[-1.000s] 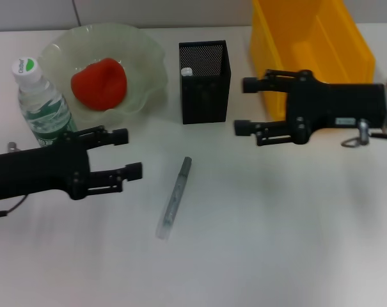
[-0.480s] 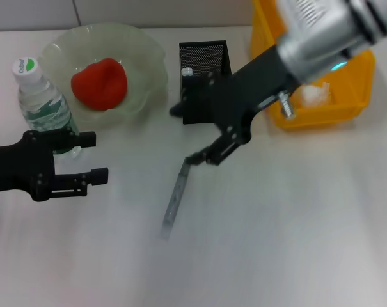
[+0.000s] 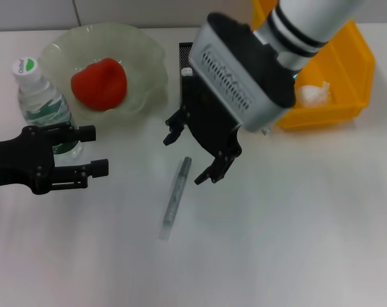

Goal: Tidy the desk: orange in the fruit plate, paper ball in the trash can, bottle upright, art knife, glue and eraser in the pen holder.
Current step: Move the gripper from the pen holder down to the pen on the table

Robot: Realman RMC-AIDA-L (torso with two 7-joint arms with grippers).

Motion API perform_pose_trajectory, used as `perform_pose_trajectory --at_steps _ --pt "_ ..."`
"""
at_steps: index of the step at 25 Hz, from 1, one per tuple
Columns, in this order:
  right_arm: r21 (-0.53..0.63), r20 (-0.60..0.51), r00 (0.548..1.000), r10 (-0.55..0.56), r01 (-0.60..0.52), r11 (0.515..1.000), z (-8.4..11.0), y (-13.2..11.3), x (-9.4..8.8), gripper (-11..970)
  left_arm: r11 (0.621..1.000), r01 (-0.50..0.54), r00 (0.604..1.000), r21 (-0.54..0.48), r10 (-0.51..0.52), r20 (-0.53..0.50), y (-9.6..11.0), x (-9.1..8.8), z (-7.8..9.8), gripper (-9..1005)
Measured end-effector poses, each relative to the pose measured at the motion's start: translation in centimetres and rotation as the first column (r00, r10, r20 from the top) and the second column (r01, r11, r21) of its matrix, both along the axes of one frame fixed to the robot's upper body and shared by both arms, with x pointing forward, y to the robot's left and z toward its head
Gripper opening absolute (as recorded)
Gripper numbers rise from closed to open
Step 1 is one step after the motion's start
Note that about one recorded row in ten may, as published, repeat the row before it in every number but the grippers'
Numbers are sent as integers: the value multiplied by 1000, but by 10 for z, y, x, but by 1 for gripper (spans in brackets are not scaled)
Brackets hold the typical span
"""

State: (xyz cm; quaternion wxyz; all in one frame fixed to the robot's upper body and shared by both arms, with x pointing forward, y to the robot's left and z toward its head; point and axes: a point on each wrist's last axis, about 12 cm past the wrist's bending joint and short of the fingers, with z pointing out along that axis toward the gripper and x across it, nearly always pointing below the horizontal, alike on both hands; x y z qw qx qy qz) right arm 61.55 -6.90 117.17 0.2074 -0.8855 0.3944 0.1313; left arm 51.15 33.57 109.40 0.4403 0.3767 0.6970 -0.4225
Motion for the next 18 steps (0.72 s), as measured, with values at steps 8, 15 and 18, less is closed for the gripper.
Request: perform_pose_trajectory --at_steps 8,15,18 --pt "-71 61 990 126 -122 990 -16 21 -15 805 1000 8 1000 29 -7 -25 -1 -4 -7 812" --pt "-98 91 980 176 -167 981 -22 30 -23 804 995 28 999 92 -24 -41 7 -8 -11 812" --pt "-107 90 978 188 -178 978 -25 33 -26 797 991 33 999 127 -27 -45 12 -9 -12 811"
